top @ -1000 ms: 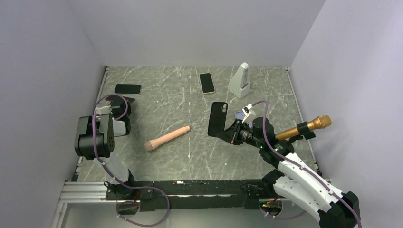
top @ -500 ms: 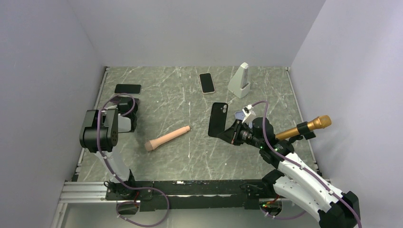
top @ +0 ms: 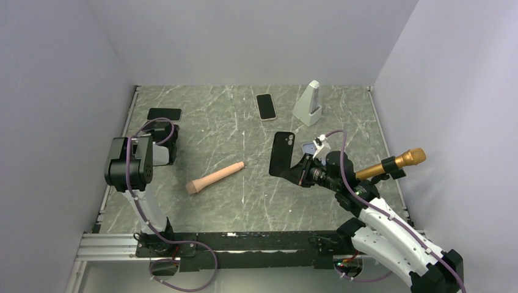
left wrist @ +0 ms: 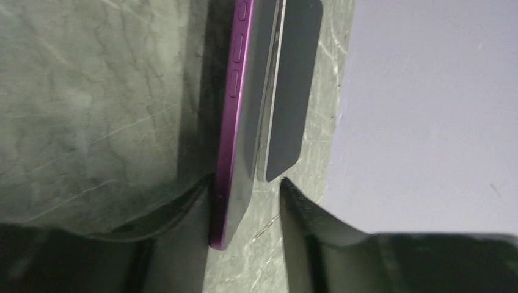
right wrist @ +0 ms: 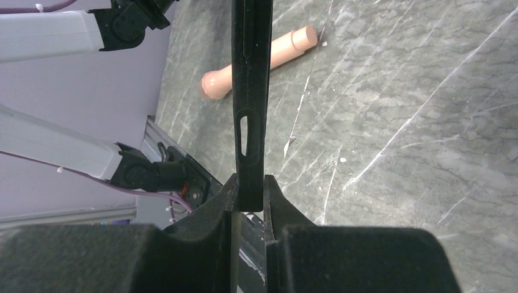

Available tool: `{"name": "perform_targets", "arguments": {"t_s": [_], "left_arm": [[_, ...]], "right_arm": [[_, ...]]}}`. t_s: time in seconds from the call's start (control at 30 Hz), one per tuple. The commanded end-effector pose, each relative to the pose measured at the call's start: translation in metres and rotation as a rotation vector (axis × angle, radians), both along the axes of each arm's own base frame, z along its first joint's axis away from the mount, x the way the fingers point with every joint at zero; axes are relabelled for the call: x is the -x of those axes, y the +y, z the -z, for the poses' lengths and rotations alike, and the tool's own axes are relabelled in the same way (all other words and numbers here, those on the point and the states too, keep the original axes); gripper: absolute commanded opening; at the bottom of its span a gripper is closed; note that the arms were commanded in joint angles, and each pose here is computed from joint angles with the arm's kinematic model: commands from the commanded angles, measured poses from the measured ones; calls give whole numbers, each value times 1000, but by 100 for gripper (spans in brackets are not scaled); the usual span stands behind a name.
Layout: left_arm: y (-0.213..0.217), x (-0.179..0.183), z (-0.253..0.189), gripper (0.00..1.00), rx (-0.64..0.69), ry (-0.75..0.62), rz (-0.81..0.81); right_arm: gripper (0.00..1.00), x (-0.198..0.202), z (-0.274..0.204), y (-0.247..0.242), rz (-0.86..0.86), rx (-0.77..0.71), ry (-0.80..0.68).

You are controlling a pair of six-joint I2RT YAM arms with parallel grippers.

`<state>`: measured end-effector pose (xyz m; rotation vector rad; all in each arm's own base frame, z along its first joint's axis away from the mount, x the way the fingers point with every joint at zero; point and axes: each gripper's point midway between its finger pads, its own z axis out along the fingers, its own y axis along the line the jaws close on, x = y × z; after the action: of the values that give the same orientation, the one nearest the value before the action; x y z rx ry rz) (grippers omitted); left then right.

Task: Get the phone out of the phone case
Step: Place the phone at the center of the board, then place the phone case at the center of the board.

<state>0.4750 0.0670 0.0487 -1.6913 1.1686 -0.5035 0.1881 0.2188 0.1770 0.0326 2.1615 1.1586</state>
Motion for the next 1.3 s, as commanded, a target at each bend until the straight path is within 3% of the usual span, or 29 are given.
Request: {"name": "perform_targets", "arguments": {"t_s": [0.0,0.17,0.2,0.23,0.4,0.6,0.7,0.83,1.1,1.27], "left_arm": [[-4,-4,-11,52,60,-37,-13],[-12,-1,-28,74,79,-92,24],[-14,0,-32,85,88,-106,32],[-17,1,-36,89,97,-115,48],[-32,16,-48,99,140,-83,113],[-52,48,-55,100,211,19,212],[-60,65,-69,99,174,45,297],[-77,87,-114,100,-39,29,515],[-115,120,-215,98,-681,-142,953],[-134,141,-228,99,-943,-166,1096]], "right_arm": [[0,-5,-28,4,-1,-42,-67],[0,-4,-28,3,0,-46,-68],[0,-3,-27,3,2,-46,-67],[0,-3,-28,2,5,-48,-70],[0,-1,-33,0,9,-57,-79],[0,-1,-40,-2,16,-55,-95],[0,-1,-40,-5,14,-26,-99],[0,-1,-21,-15,6,115,-68],[0,-1,24,-41,3,372,18],[0,-13,39,-43,-4,399,70]]}}
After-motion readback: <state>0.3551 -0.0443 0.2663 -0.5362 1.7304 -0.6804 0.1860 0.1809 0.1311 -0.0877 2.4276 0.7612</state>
